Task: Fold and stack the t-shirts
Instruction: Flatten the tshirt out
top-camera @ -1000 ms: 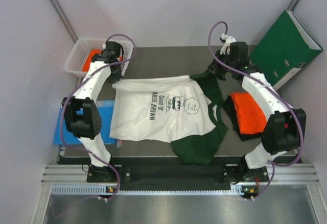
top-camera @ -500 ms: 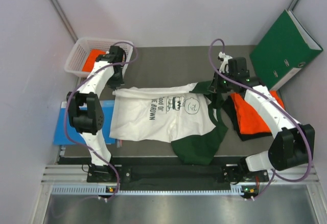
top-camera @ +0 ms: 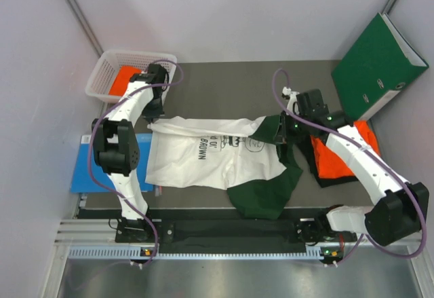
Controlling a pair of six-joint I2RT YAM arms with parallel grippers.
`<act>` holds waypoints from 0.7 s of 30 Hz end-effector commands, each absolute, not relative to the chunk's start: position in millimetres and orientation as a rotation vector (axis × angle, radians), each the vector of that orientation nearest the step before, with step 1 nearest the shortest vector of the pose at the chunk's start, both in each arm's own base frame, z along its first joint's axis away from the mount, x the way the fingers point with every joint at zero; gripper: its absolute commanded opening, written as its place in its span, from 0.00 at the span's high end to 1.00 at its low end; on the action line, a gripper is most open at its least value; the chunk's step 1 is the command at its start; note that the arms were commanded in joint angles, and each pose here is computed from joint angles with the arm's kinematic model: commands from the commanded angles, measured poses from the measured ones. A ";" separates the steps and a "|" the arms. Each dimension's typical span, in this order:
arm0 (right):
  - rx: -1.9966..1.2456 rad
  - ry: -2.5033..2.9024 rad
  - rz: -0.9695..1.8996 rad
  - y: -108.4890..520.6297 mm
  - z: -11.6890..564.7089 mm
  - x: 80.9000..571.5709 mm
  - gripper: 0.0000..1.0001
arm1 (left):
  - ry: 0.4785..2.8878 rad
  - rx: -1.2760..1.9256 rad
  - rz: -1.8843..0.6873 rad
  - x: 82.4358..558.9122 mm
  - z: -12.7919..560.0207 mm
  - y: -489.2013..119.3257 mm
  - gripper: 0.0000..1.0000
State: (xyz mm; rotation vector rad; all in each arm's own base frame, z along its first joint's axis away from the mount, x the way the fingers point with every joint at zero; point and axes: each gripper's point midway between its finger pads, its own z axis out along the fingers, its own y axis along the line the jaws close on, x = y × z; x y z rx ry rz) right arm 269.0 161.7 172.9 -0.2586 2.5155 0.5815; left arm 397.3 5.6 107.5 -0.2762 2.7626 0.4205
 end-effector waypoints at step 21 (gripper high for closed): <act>-0.052 2.275 0.213 117.6 155.3 337.1 0.02 | 2.624 -0.297 0.272 433.4 122.9 -7.4 0.01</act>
